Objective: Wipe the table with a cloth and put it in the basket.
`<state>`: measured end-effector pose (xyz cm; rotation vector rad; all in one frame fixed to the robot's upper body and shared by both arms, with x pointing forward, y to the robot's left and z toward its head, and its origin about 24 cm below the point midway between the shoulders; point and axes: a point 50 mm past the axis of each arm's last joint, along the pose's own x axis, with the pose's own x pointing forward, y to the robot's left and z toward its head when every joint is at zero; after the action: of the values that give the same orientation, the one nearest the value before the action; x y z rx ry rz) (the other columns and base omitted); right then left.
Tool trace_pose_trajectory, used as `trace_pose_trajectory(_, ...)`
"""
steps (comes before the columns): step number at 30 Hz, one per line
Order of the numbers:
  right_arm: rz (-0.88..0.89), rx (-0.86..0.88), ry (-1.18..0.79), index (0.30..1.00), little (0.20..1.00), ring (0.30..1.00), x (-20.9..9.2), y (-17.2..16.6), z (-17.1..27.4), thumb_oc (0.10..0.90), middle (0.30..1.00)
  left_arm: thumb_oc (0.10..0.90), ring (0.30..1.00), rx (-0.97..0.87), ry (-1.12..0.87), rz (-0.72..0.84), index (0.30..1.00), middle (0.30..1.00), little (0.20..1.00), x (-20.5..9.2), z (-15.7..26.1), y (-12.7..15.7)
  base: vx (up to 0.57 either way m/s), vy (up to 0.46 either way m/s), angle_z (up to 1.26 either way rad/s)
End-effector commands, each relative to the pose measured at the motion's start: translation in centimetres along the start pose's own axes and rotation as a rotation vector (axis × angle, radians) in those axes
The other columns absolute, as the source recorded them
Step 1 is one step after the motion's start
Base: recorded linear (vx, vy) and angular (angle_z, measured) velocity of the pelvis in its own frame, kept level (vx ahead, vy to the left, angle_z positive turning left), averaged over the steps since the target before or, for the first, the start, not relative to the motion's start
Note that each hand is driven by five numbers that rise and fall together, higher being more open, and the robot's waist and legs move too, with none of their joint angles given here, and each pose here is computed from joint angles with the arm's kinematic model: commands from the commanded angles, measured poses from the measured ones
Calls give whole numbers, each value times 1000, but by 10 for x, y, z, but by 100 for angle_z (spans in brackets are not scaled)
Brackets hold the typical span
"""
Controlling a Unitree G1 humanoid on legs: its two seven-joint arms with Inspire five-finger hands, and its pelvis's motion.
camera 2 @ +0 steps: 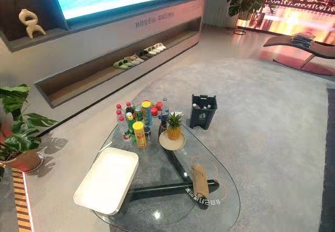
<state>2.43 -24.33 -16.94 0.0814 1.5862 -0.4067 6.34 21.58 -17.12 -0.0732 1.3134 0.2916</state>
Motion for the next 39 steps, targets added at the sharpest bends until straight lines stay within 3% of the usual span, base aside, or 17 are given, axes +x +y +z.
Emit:
trace_pose_trajectory(1, 32, -31, 0, 900, 900, 900, -1, 11, 9, 800, 900, 800, 900, 6, -9, -50, 900, 900, 900, 1, 10, -14, 118, 370, 12)
trace_pose_trajectory(21, 37, -30, 13, 900, 900, 900, -1, 15, 4, 800, 900, 800, 900, -34, 10, -37, 900, 900, 900, 2, 6, -12, 0, 0, 0)
trace_pose_trajectory(39, -14, 4, -211, 900, 900, 900, -7, 8, 43, 800, 900, 800, 900, -51, 14, -9, 900, 900, 900, 1, 4, -6, 8, -4, 0)
